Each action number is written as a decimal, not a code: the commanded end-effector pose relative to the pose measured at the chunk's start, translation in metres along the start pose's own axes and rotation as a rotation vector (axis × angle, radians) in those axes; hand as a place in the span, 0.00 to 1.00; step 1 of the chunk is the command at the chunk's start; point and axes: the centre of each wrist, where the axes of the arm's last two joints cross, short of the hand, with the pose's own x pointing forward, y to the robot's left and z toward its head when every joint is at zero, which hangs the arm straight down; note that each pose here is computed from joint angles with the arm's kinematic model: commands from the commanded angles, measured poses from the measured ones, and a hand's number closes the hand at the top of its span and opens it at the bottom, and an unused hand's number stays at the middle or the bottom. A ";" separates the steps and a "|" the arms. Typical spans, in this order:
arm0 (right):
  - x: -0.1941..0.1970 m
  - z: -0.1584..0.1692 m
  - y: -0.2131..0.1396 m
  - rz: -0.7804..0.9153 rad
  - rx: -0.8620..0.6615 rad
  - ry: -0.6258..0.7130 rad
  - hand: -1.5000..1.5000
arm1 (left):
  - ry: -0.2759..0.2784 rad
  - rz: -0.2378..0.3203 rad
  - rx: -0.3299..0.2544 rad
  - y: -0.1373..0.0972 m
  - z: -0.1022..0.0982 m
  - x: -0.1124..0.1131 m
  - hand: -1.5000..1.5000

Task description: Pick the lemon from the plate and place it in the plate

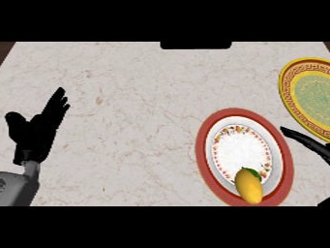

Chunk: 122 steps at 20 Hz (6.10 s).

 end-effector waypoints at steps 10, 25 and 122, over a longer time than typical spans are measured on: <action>0.043 -0.026 0.013 0.274 0.223 0.195 0.00 | -0.001 -0.005 -0.010 0.007 -0.003 -0.001 0.50; 0.035 -0.056 0.062 0.366 0.376 0.290 0.00 | -0.006 0.004 0.002 -0.027 0.004 -0.002 0.50; -0.027 0.027 -0.196 -0.098 -0.490 -0.096 0.00 | -0.004 -0.001 -0.013 -0.006 -0.008 -0.007 0.50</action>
